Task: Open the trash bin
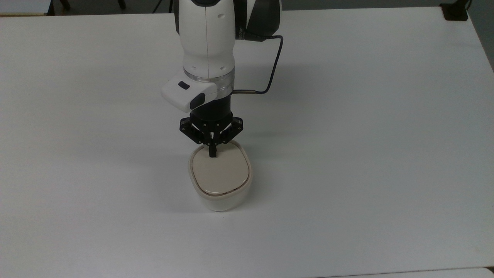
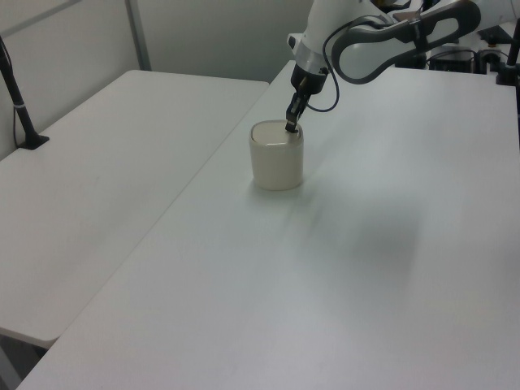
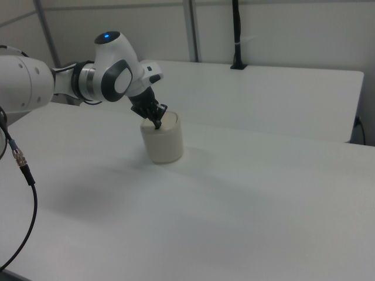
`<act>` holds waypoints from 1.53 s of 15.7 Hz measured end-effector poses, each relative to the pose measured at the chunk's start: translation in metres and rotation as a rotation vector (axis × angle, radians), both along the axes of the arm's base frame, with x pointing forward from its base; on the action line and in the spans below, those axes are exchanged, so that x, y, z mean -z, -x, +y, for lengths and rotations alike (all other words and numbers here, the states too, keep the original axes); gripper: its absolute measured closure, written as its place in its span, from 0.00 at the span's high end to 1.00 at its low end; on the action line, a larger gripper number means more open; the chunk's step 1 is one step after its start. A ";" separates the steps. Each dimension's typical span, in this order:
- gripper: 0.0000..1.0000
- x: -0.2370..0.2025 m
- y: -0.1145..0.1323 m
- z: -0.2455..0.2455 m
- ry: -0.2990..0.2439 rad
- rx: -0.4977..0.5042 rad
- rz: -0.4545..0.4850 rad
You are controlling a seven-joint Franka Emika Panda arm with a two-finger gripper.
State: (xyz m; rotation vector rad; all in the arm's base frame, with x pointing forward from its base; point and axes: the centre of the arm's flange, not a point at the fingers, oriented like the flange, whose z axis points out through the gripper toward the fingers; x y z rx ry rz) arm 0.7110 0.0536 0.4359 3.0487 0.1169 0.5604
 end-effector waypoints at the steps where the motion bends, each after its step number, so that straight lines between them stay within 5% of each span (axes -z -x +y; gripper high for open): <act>1: 0.01 0.000 0.000 0.000 0.000 0.000 0.000; 4: 0.02 -0.010 0.002 0.000 -0.002 0.000 -0.004; 7: 0.10 -0.043 0.024 -0.004 -0.004 0.010 0.092; 12: 0.58 -0.105 0.088 -0.018 -0.011 0.031 0.302; 16: 0.99 -0.124 0.121 -0.036 -0.027 0.085 0.368; 24: 1.00 -0.118 0.125 -0.039 -0.043 0.183 0.385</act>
